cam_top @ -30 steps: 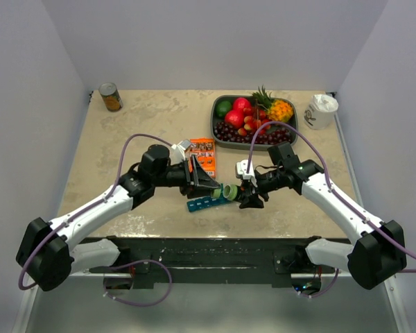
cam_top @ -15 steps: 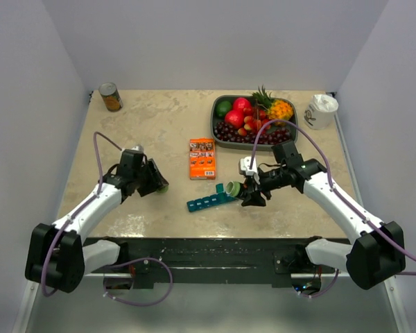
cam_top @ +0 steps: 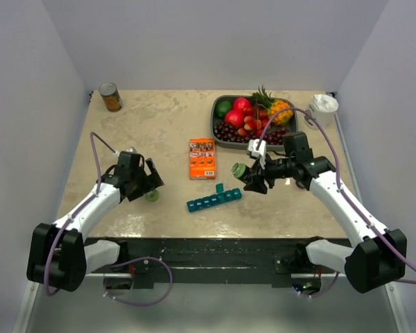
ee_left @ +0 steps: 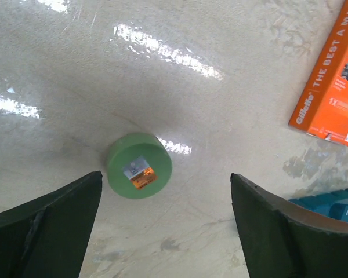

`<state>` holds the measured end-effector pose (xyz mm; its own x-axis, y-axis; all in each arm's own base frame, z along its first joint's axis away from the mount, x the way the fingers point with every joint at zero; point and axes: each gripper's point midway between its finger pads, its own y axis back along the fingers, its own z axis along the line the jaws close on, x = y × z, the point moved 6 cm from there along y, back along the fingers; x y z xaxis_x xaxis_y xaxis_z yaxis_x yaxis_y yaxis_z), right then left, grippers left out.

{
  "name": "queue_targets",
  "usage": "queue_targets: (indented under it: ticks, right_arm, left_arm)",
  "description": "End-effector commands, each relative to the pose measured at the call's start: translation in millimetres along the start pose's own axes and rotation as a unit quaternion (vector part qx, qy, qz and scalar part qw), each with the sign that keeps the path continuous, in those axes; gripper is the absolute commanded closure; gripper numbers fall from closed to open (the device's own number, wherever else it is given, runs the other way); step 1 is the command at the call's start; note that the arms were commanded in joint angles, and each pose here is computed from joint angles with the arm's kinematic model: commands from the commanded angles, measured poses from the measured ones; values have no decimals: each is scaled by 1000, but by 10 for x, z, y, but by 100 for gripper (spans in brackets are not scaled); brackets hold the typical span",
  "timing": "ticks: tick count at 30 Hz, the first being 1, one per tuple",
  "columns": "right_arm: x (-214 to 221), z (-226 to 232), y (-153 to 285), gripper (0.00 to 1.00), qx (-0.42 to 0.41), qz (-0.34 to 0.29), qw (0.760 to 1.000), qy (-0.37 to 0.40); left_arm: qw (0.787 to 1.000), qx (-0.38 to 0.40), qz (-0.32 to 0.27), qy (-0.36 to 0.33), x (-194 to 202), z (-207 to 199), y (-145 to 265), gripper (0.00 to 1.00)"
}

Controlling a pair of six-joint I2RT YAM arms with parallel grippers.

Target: Sort the pills into containers

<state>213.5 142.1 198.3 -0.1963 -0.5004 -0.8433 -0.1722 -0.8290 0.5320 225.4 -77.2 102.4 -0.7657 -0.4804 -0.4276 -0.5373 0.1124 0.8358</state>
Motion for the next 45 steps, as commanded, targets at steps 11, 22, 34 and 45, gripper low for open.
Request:
queue_targets:
  ticks: [11, 22, 34, 45]
  right_arm:
    - [-709, -151, 312, 100, 9, -101, 995, 3]
    - [-605, -33, 257, 100, -44, -115, 992, 7]
    - [-1159, -857, 1159, 100, 251, -189, 949, -33]
    - [-2104, -185, 1428, 100, 38, -392, 919, 3]
  left_arm:
    - [892, 410, -74, -175, -124, -838, 1041, 1]
    - [748, 628, -66, -202, 167, -1612, 1632, 1]
    - [785, 552, -109, -258, 106, -1697, 1451, 1]
    - [799, 494, -177, -293, 126, -1359, 1454, 1]
